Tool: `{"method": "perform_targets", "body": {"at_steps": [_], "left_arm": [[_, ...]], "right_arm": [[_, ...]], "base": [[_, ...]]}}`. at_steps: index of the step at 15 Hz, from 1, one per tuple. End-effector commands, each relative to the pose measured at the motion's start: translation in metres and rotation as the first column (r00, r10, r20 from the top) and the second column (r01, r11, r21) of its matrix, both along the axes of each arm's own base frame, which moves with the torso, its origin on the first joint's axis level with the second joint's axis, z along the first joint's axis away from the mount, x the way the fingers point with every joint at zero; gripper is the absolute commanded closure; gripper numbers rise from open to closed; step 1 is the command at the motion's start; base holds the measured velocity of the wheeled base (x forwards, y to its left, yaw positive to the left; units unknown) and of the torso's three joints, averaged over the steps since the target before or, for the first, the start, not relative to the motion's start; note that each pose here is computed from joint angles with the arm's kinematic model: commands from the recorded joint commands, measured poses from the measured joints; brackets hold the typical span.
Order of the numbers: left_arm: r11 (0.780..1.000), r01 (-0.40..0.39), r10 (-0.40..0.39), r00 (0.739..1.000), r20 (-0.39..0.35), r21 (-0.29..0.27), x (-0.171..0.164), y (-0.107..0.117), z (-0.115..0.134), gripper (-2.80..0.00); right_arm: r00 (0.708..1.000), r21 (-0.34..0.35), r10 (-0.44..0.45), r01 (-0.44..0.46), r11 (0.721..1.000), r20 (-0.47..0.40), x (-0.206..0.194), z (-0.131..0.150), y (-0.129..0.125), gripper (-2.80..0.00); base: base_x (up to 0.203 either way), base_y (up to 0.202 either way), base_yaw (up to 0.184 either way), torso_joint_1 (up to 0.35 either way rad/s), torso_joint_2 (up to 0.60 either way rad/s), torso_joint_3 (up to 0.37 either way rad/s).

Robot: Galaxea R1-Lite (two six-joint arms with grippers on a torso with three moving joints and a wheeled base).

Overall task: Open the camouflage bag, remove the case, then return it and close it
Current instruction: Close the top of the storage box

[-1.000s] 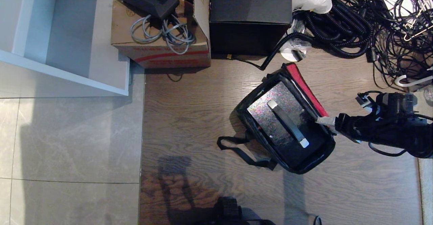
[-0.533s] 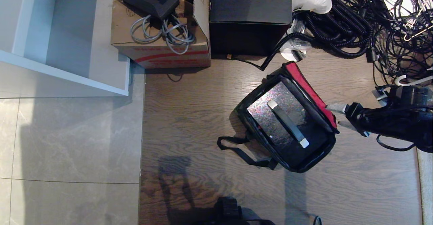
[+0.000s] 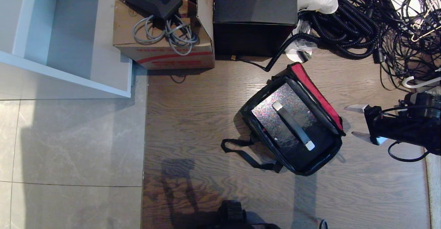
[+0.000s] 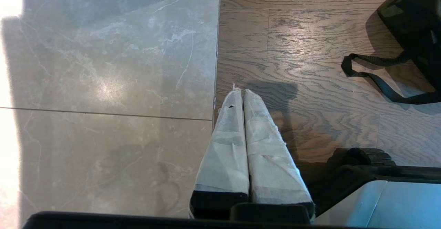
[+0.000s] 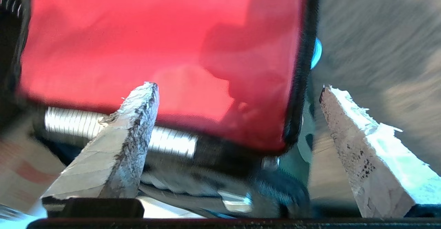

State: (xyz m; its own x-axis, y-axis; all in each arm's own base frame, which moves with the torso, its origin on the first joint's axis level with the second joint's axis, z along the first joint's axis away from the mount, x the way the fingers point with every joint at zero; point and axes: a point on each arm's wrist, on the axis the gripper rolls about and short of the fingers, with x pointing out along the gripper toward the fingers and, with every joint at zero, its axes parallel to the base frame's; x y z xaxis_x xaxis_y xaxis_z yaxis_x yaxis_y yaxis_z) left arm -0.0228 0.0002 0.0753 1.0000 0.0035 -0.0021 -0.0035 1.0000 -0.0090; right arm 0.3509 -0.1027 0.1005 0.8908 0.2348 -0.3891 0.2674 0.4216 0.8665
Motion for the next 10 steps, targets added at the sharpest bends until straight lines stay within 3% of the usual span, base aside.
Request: {"method": "perform_targets", "body": {"at_steps": [1,4,10], "left_arm": [[1.0,0.0,0.0,1.0,0.001,0.0,0.0,0.0,0.0,0.0],[1.0,-0.001,0.001,1.0,0.001,0.0,0.0,0.0,0.0,0.0],[1.0,0.0,0.0,1.0,0.001,0.0,0.0,0.0,0.0,0.0]], "right_arm": [[0.997,0.111,-0.021,0.029,0.993,-0.073,0.017,-0.029,-0.006,-2.8],[0.993,0.163,-0.035,0.053,0.985,-0.114,0.032,-0.05,-0.012,-2.8],[0.996,0.302,-0.051,0.072,0.951,-0.077,0.057,-0.047,-0.026,-2.8]], "base": [[0.0,0.0,0.0,0.0,0.0,0.0],[0.0,0.0,0.0,0.0,0.0,0.0],[0.0,0.0,0.0,0.0,0.0,0.0]]}}
